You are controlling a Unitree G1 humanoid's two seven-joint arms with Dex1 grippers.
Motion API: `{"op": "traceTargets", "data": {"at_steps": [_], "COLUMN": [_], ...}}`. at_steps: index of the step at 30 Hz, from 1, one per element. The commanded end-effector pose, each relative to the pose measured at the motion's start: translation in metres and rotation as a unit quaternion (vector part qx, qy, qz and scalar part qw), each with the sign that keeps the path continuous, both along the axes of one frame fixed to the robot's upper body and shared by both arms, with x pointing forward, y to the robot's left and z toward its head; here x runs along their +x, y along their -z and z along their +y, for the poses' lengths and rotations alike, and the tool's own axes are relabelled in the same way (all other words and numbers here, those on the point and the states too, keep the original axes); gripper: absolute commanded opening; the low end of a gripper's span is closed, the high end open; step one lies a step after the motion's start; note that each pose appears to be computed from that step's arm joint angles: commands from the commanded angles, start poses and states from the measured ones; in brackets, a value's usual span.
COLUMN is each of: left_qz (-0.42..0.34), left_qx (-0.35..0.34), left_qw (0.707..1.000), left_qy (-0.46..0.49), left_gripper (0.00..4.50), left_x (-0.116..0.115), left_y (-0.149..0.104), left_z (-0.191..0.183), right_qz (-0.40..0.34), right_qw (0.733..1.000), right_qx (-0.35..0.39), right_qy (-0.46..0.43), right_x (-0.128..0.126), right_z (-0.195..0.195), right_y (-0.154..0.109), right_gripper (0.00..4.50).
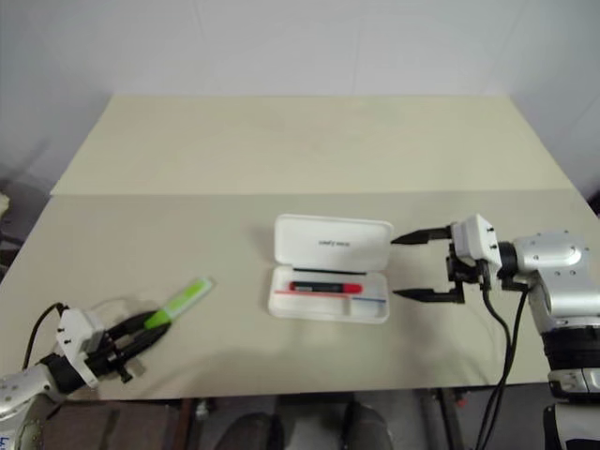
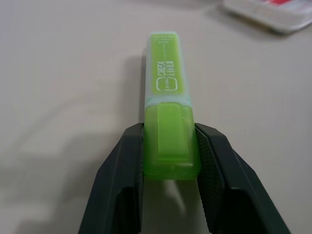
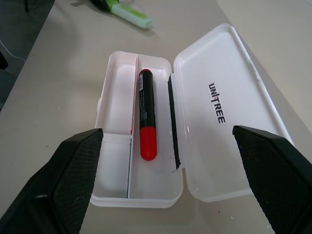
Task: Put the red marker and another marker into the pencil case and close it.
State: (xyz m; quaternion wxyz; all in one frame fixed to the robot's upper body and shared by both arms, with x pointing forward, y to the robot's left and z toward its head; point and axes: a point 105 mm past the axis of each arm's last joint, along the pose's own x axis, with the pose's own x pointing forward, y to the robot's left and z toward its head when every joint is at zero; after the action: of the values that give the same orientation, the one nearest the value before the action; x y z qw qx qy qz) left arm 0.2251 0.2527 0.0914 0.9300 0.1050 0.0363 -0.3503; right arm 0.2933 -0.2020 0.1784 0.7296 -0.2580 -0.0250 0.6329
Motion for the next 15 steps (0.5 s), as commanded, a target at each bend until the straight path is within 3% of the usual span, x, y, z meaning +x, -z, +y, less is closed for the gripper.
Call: {"op": "traceTargets", "data": {"at_steps": [1, 10, 15], "left_qz": [-0.033, -0.031, -0.044], "left_qx": [0.005, 0.058, 0.057], "left_qw": [0.999, 0.978, 0.968], "left_qy": [0.042, 0.198, 0.239], "left_gripper": [1.11, 1.11, 1.11], "left_x": [-0.001, 0.000, 0.009], "left_y": [-0.028, -0.056, -0.063], "left_z": [-0.013, -0.057, -0.080], "right_qz": [-0.015, -0.010, -0.012], "right_qw": [1.000, 1.000, 1.000], "right_qx": [0.004, 0.004, 0.007], "right_qy": [-0.008, 0.014, 0.025], "right_x": [-0.004, -0.012, -0.018], "right_z": [0.000, -0.013, -0.018], "right_y": [-0.004, 0.002, 0.001], "right_gripper": [4.50, 4.50, 4.50]}}
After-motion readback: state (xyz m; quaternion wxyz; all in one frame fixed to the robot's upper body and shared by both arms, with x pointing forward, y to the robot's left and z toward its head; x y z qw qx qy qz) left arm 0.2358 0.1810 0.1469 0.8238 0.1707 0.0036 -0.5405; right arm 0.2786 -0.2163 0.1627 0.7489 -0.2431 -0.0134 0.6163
